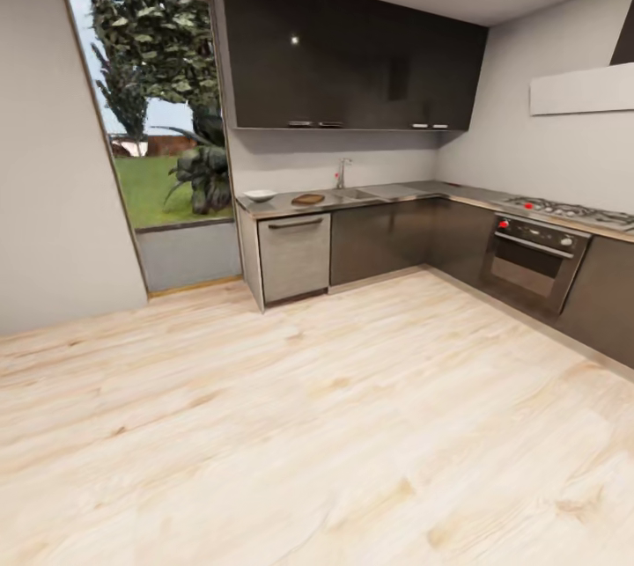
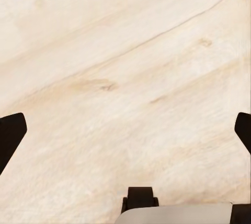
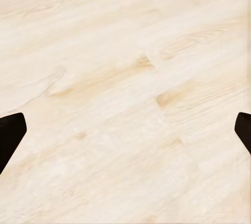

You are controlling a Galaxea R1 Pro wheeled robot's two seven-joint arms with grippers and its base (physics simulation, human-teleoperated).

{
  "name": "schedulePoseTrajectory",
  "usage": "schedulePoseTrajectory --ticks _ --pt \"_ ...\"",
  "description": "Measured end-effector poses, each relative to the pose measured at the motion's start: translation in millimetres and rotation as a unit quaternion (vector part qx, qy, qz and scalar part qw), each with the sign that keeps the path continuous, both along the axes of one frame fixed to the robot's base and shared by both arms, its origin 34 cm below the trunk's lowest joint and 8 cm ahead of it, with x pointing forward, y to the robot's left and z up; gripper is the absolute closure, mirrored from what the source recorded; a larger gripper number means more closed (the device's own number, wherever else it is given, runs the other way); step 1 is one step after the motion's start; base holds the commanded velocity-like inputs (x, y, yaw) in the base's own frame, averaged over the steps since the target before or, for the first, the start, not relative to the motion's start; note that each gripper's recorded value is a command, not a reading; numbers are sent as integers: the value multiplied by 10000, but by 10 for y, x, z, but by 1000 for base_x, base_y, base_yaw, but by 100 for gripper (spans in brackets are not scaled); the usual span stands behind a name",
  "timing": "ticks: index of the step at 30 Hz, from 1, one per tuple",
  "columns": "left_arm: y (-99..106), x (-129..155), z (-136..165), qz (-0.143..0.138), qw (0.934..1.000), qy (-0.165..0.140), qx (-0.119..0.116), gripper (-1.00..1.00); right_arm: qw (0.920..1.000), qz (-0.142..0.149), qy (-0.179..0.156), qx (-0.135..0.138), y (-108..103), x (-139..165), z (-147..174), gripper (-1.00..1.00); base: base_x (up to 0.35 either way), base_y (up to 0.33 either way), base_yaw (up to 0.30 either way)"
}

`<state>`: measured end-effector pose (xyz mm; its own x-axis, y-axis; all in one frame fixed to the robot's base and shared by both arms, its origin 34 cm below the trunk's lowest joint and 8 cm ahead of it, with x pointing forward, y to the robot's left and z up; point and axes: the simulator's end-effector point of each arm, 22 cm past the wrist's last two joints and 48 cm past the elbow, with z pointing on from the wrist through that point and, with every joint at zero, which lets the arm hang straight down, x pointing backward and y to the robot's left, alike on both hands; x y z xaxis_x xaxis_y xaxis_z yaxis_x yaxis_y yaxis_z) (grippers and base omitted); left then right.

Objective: In the kitchen, take the Vidalia onion out of the sink, dice it on the chopping board with the paring knife, put the diced onion into the bowl on the countertop, then place both the paring knife and the chopping board into the sink.

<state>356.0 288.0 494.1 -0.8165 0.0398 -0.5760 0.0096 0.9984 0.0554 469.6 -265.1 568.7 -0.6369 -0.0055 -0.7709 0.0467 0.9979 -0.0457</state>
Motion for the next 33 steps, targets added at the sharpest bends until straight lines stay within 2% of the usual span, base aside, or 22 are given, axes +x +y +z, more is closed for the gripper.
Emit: schedulePoseTrajectory --ticks 26,33 --pt "0 0 0 0 10000 0 0 -100 10000 -1 0 -1 0 0 0 -100 260 -236 0" --pt "0 0 0 0 10000 0 0 -100 10000 -1 0 0 0 0 0 -100 257 -237 73"
